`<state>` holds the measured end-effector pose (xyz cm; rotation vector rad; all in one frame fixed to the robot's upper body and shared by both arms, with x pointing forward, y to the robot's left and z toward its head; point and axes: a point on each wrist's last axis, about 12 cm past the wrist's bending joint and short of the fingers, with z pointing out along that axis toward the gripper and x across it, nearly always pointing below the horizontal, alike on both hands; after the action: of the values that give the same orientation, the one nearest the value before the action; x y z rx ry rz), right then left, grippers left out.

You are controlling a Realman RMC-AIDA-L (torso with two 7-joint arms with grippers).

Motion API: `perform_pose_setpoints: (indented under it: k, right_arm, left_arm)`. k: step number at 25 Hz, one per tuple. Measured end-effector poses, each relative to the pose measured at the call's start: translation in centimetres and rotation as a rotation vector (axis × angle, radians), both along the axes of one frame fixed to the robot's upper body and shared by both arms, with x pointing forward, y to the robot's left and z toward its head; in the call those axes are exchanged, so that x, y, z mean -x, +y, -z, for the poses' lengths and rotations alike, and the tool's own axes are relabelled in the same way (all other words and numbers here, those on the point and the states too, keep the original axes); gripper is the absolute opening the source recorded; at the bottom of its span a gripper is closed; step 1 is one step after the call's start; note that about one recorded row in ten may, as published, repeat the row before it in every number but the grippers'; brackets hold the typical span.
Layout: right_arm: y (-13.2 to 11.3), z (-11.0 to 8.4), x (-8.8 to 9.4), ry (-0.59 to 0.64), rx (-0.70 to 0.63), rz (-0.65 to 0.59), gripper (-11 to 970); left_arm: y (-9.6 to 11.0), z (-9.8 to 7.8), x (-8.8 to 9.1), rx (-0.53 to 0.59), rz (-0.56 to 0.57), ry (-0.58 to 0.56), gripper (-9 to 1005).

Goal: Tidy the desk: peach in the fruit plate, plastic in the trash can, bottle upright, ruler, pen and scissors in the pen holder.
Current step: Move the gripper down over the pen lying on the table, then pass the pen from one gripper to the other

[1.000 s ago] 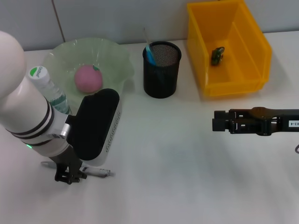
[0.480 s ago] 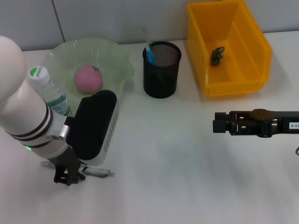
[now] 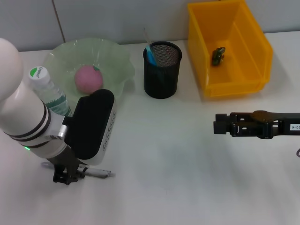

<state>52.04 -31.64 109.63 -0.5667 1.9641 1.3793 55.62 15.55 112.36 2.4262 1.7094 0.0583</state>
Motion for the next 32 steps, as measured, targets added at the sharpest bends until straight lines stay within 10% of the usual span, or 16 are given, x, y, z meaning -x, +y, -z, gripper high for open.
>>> perform_pose_setpoints:
  k: [32]
  right_arm:
    - [-0.02,-0.12,0.03,0.001,-0.009,-0.002,758]
  left_arm:
    - [0.29,0.43,0.03,0.002,-0.002,0.013,145]
